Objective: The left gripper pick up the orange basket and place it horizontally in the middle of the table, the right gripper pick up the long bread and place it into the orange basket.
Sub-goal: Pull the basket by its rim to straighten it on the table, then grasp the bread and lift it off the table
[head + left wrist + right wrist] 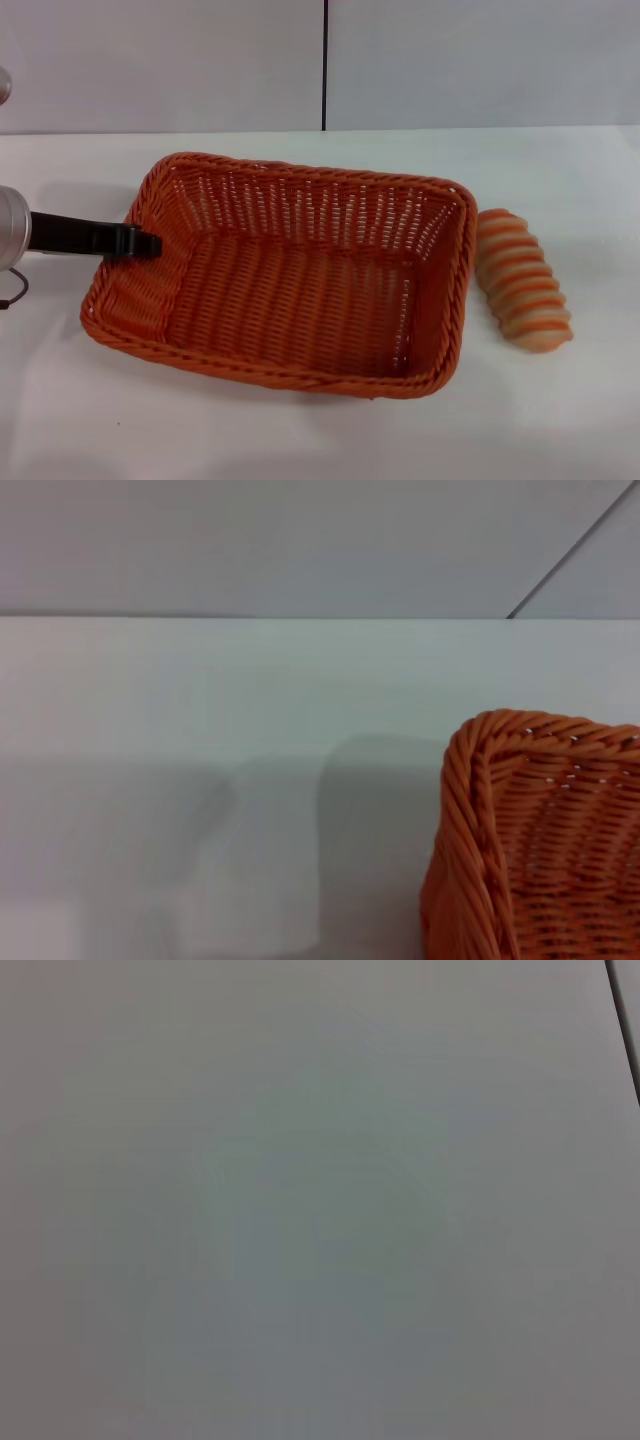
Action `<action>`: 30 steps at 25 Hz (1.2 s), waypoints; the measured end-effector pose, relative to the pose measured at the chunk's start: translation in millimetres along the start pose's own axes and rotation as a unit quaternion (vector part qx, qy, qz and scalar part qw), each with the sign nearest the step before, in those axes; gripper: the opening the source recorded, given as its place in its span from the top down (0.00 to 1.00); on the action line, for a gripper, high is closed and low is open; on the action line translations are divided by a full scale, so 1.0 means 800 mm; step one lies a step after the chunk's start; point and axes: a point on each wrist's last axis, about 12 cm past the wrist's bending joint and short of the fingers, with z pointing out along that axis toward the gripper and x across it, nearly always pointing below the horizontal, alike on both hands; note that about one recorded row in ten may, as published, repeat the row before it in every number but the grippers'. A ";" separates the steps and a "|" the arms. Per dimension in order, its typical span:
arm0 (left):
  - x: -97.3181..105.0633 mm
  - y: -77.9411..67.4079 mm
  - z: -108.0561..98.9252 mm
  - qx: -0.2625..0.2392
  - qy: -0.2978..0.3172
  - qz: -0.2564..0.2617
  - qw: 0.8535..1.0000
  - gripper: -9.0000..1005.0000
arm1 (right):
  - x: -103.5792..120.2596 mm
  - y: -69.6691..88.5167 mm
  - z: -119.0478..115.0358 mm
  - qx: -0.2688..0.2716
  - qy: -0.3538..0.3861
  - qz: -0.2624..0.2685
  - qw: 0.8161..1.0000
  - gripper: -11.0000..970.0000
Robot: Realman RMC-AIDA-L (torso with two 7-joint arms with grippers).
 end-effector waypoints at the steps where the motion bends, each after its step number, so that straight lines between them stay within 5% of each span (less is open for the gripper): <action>1: 0.000 0.000 0.000 0.000 0.000 0.000 1.000 0.73 | 0.000 0.000 0.001 0.000 -0.001 0.000 1.000 0.34; 13: -0.009 -0.004 -0.022 0.028 -0.003 0.005 1.000 0.70 | 0.001 0.005 0.005 -0.004 -0.002 -0.001 1.000 0.34; 19: -0.015 0.008 -0.044 0.109 -0.061 0.002 0.992 0.47 | 0.002 0.010 -0.001 -0.004 0.000 0.005 1.000 0.34; 20: -0.015 0.010 -0.047 0.119 -0.071 0.007 0.990 0.36 | 0.001 0.010 -0.003 -0.006 0.002 0.009 1.000 0.34; 21: -0.014 0.018 -0.055 0.137 -0.098 0.022 0.985 0.26 | 0.001 0.012 -0.008 -0.013 0.012 0.021 1.000 0.34; 25: -0.009 0.027 -0.066 0.166 -0.150 0.056 0.973 0.24 | -0.002 0.010 -0.017 -0.030 0.039 0.047 0.998 0.34; 30: 0.007 0.057 -0.081 0.204 -0.283 0.099 0.932 0.20 | -0.024 -0.005 -0.029 -0.068 0.135 0.119 0.981 0.34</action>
